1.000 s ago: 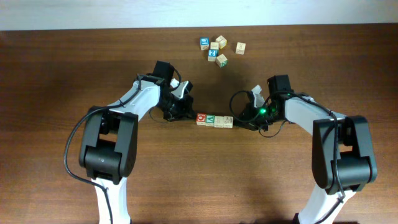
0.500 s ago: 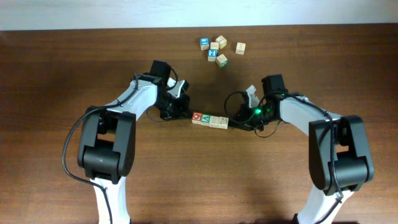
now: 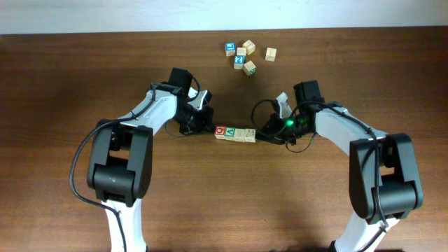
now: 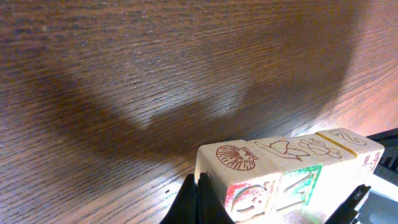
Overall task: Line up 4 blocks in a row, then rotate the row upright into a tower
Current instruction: 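Squeeze the block row between left and right grippers from both ends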
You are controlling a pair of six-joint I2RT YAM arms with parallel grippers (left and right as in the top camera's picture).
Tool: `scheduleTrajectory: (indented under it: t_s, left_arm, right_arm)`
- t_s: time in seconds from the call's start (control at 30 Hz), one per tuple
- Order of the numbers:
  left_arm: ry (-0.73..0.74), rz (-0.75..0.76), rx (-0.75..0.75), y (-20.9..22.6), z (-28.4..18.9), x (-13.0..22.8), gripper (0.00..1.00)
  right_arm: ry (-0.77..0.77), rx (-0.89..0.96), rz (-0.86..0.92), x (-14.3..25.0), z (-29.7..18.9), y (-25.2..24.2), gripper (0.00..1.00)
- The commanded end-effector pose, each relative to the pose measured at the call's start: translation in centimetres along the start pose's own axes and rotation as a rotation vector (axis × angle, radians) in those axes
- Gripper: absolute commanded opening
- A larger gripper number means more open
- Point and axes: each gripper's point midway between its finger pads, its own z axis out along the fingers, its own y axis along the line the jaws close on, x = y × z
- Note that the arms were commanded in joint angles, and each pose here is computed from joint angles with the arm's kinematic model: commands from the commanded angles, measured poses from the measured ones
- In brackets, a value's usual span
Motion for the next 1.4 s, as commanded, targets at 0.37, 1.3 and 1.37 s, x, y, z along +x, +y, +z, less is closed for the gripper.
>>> scheduleTrajectory:
  t_s: [0.37, 1.3, 1.37]
  left_arm:
    - [0.022, 0.027, 0.101, -3.1, -0.1, 0.8, 0.00]
    - [0.010, 0.002, -0.065, -0.4, -0.3, 0.7, 0.00]
    - [0.008, 0.002, -0.070, -0.3, -0.3, 0.7, 0.00]
  right_arm:
    - [0.021, -0.019, -0.124, -0.2, 0.6, 5.5, 0.05]
    - [0.017, 0.027, -0.163, -0.5, 1.1, 8.1, 0.05]
    - [0.014, 0.051, -0.170, -0.5, 1.2, 8.2, 0.05]
